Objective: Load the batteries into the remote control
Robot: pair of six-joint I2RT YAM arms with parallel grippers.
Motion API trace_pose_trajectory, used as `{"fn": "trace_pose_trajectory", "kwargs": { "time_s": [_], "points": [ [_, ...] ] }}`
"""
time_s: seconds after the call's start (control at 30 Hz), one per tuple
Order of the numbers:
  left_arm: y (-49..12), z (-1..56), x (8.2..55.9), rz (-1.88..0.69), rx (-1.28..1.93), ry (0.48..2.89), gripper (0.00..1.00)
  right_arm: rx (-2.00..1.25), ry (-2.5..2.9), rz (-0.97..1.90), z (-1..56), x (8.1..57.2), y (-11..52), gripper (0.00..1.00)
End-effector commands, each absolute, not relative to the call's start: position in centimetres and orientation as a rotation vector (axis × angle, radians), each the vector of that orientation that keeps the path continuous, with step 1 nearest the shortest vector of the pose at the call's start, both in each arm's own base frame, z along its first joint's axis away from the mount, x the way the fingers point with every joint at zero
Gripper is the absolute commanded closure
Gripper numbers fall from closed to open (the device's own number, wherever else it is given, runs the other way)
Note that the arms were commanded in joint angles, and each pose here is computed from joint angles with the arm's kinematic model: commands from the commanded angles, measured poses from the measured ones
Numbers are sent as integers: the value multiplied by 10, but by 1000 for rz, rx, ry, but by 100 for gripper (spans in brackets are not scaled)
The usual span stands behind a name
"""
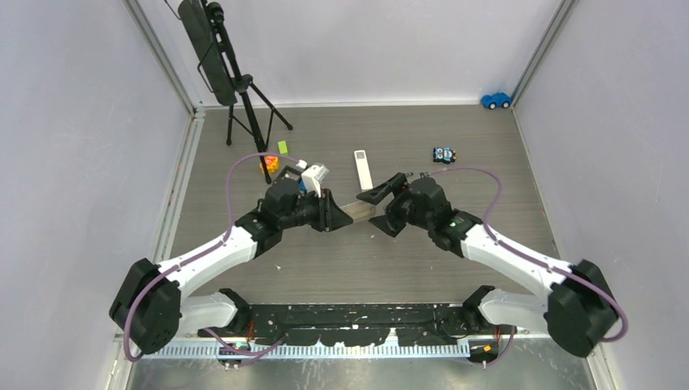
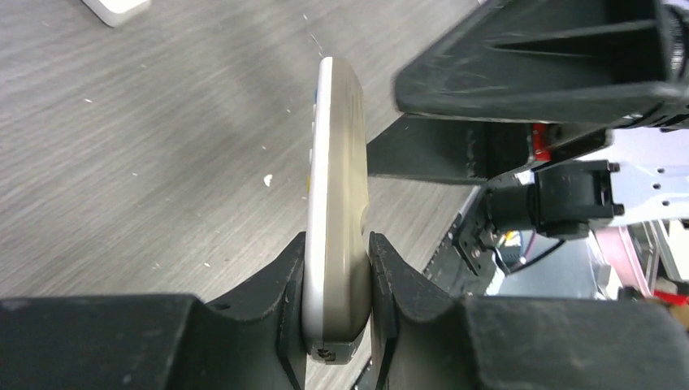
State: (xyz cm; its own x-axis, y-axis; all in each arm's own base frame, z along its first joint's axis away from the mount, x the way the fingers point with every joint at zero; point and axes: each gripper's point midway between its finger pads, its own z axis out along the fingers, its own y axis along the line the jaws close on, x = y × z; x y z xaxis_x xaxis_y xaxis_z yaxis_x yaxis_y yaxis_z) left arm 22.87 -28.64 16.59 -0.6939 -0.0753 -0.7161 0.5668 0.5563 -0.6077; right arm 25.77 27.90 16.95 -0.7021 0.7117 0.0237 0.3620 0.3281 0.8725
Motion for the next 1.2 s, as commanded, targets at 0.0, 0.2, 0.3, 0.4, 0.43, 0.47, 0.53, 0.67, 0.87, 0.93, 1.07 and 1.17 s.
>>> {"fn": "trace_pose_trajectory", "kwargs": {
  "time_s": [0.0,0.2,0.3,0.4,0.43,0.47,0.53,0.67,0.87,0.93,1.07,1.17],
  "points": [
    [-302,179,212,-1295,491,2108,100,646,2221,1170,174,243,253,12],
    [-312,158,202,-1387,470,2293,100,363,2279,1031,171,223,235,23],
    [-318,145,198,-1459,419,2378,100,253,2309,979,162,216,230,29],
    [-322,129,196,-1500,358,2449,100,211,2350,960,147,211,230,29],
    [-323,122,195,-1506,340,2475,100,212,2361,953,142,211,230,29],
    [-323,117,195,-1505,325,2491,100,211,2370,955,138,211,232,29],
    [-322,107,193,-1500,311,2527,100,208,2389,961,129,211,235,32],
    [-321,94,192,-1496,291,2573,100,224,2437,940,109,213,238,48],
    [-315,81,192,-1487,246,2619,100,242,2457,926,93,215,239,55],
    [-313,79,192,-1489,230,2626,100,241,2476,931,88,213,241,55],
    [-312,77,193,-1499,215,2633,100,243,2491,929,76,214,243,57],
    [-311,74,193,-1508,200,2643,100,251,2473,948,68,218,246,57]
  ]
}}
